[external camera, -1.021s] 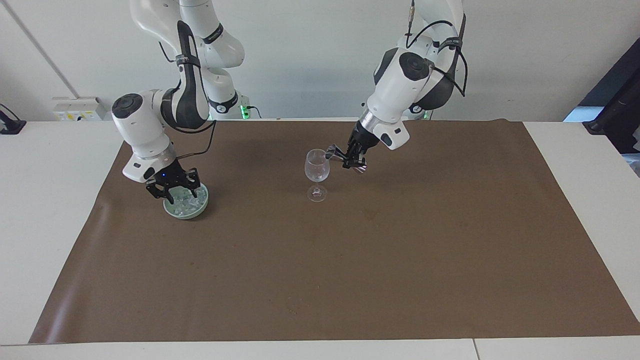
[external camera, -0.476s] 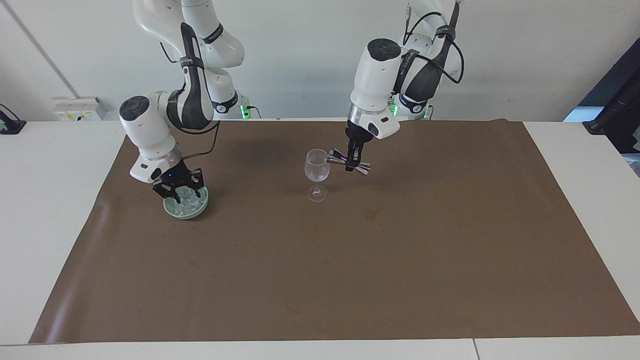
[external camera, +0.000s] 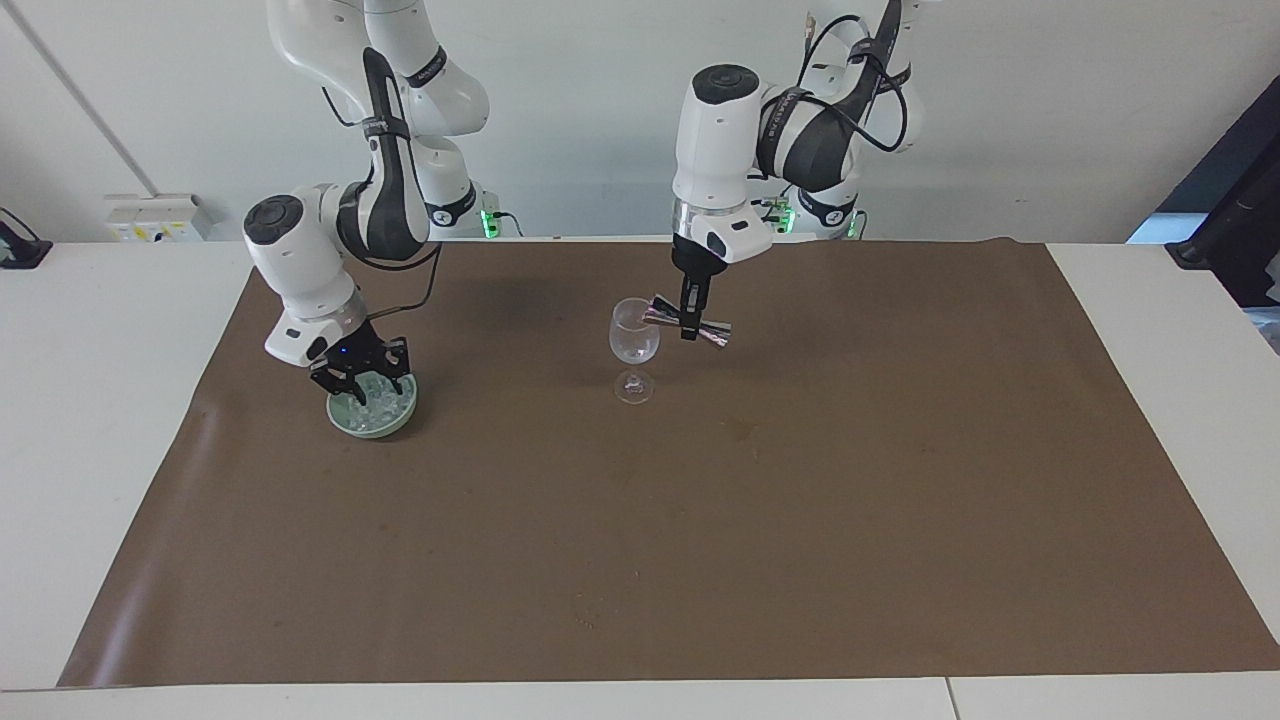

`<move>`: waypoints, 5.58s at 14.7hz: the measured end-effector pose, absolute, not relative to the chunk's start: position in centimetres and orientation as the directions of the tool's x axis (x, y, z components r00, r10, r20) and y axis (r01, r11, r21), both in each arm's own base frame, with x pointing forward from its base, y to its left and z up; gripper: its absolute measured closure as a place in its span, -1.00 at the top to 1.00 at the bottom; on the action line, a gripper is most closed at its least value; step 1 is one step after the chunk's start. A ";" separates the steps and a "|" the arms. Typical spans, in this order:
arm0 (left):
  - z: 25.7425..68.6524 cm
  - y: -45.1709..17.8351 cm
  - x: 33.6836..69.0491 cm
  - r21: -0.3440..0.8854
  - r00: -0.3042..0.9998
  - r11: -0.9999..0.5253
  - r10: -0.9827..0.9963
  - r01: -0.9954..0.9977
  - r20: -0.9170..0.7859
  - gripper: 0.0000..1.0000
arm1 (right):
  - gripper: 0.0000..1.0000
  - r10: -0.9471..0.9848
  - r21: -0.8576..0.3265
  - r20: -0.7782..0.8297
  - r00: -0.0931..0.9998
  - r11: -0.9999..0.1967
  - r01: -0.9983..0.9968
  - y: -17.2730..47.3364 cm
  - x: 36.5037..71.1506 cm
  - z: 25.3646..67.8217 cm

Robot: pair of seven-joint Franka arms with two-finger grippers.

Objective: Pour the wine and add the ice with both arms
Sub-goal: 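Tilt the silver cup over the clear cup with the left gripper, then carry the silver cup back to its spot and open the left gripper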

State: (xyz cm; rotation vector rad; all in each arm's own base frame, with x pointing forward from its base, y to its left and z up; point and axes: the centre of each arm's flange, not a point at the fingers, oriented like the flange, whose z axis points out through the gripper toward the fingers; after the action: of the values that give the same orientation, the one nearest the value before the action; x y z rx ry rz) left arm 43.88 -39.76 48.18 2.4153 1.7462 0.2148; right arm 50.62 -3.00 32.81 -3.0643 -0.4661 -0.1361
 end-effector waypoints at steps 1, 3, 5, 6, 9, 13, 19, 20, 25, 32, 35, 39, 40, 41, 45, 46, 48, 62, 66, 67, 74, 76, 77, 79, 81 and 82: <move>48.2 -40.0 43.6 0.220 0.303 -0.305 0.952 0.927 0.045 -0.58 | 0.16 0.295 -0.026 0.091 0.951 -0.954 0.298 -3.0 50.6 32.7; 48.3 -40.4 43.3 0.244 0.297 -0.310 0.951 0.919 0.090 -0.58 | 0.16 0.294 -0.028 0.085 0.952 -0.954 0.297 -3.0 50.4 32.5; 48.2 -40.8 42.8 0.247 0.309 -0.331 0.943 0.911 0.127 -0.58 | 0.15 0.298 -0.029 0.081 0.951 -0.953 0.301 -3.1 50.2 32.3; 48.2 -41.1 42.4 0.246 0.319 -0.346 0.937 0.906 0.142 -0.58 | 0.13 0.304 -0.029 0.080 0.949 -0.951 0.307 -3.2 50.1 32.2; 48.2 -42.3 40.9 0.232 0.349 -0.382 0.921 0.894 0.174 -0.58 | 0.07 0.307 -0.028 0.080 0.948 -0.950 0.310 -3.8 50.1 32.2; 48.4 -42.9 40.1 0.234 0.369 -0.412 0.906 0.881 0.209 -0.58 | 0.03 0.305 -0.028 0.080 0.949 -0.951 0.308 -4.0 50.0 32.2; 48.4 -42.7 40.2 0.223 0.343 -0.380 0.920 0.898 0.187 -0.58 | 0.03 0.308 -0.030 0.080 0.948 -0.950 0.311 -3.7 50.0 32.2; 48.5 -42.6 40.3 0.215 0.333 -0.363 0.928 0.907 0.166 -0.58 | 0.03 0.308 -0.030 0.080 0.948 -0.950 0.311 -3.7 50.0 32.2; 50.4 -38.3 43.7 0.152 0.203 -0.198 0.979 0.968 -0.018 -0.58 | 0.01 0.302 -0.024 0.094 0.949 -0.952 0.305 -3.7 50.2 32.3; 50.2 -24.5 52.5 0.065 0.152 -0.137 0.902 0.988 -0.405 -0.58 | 0.01 0.277 -0.021 0.115 0.954 -0.960 0.281 -1.7 50.5 32.6; 47.9 -18.7 54.1 0.068 0.103 -0.079 0.842 0.995 -0.530 -0.58 | 0.01 0.271 -0.021 0.115 0.956 -0.961 0.275 -2.0 50.5 32.6; 44.3 -9.8 55.1 0.090 0.075 -0.019 0.734 0.996 -0.675 -0.58 | 0.01 0.263 -0.021 0.114 0.958 -0.964 0.267 -2.5 50.5 32.5; 43.2 -7.4 55.2 0.092 0.078 -0.017 0.701 0.996 -0.709 -0.58 | 0.01 0.263 -0.022 0.113 0.958 -0.964 0.267 -2.5 50.5 32.5; 42.0 -5.1 55.3 0.098 0.084 -0.016 0.666 0.995 -0.741 -0.58 | 0.01 0.263 -0.022 0.113 0.958 -0.964 0.267 -2.5 50.4 32.5; 36.9 2.4 55.3 0.096 0.084 -0.006 0.532 0.995 -0.843 -0.58 | 0.01 0.263 -0.022 0.112 0.958 -0.964 0.267 -2.5 50.4 32.5; 35.6 3.8 55.5 0.101 0.092 -0.009 0.496 0.995 -0.863 -0.58 | 0.01 0.262 -0.022 0.112 0.959 -0.964 0.266 -2.5 50.4 32.5; 33.2 6.6 55.9 0.099 0.084 0.008 0.461 0.995 -0.884 -0.58 | -0.01 0.259 -0.023 0.111 0.959 -0.964 0.263 -2.6 50.4 32.4; 26.2 14.5 55.6 0.029 -0.047 0.241 0.304 0.970 -0.951 -0.58 | -0.13 0.256 -0.026 0.100 0.961 -0.965 0.260 -2.7 50.0 31.9; 24.6 14.2 54.4 -0.012 -0.086 0.248 0.288 0.969 -0.954 -0.58 | -0.35 0.256 -0.027 0.100 0.961 -0.965 0.260 -2.7 50.0 31.9; 24.4 14.2 54.1 -0.019 -0.093 0.249 0.286 0.968 -0.954 -0.58 | -0.41 0.256 -0.027 0.099 0.962 -0.965 0.260 -2.7 50.0 31.9; 23.9 14.3 53.7 -0.032 -0.106 0.256 0.281 0.966 -0.954 -0.58 | -0.52 0.255 -0.027 0.099 0.962 -0.965 0.259 -2.8 49.9 31.9; 23.9 14.5 53.6 -0.032 -0.107 0.260 0.281 0.965 -0.954 -0.58 | -0.52 0.255 -0.028 0.097 0.962 -0.965 0.259 -2.8 49.9 31.9; 23.9 14.6 53.5 -0.033 -0.109 0.262 0.280 0.964 -0.954 -0.58 | -0.52 0.256 -0.032 0.089 0.963 -0.965 0.260 -2.8 49.9 32.0; 23.7 14.7 53.4 -0.037 -0.113 0.265 0.279 0.964 -0.954 -0.58 | -0.52 0.258 -0.041 0.070 0.963 -0.964 0.262 -2.7 50.2 32.7; 23.7 14.7 53.3 -0.038 -0.115 0.266 0.279 0.963 -0.953 -0.52 | -0.52 0.262 -0.051 0.057 0.963 -0.963 0.265 -2.7 50.8 34.3; 23.6 14.7 53.3 -0.039 -0.116 0.267 0.279 0.963 -0.953 -0.52 | -0.52 0.265 -0.055 0.052 0.963 -0.962 0.268 -2.6 51.1 35.4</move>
State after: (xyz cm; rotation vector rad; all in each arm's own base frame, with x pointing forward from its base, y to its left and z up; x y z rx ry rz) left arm 53.29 14.71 23.64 1.1781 1.5954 -0.9113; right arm 51.14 -2.65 35.44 -3.0511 -0.4142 -0.0677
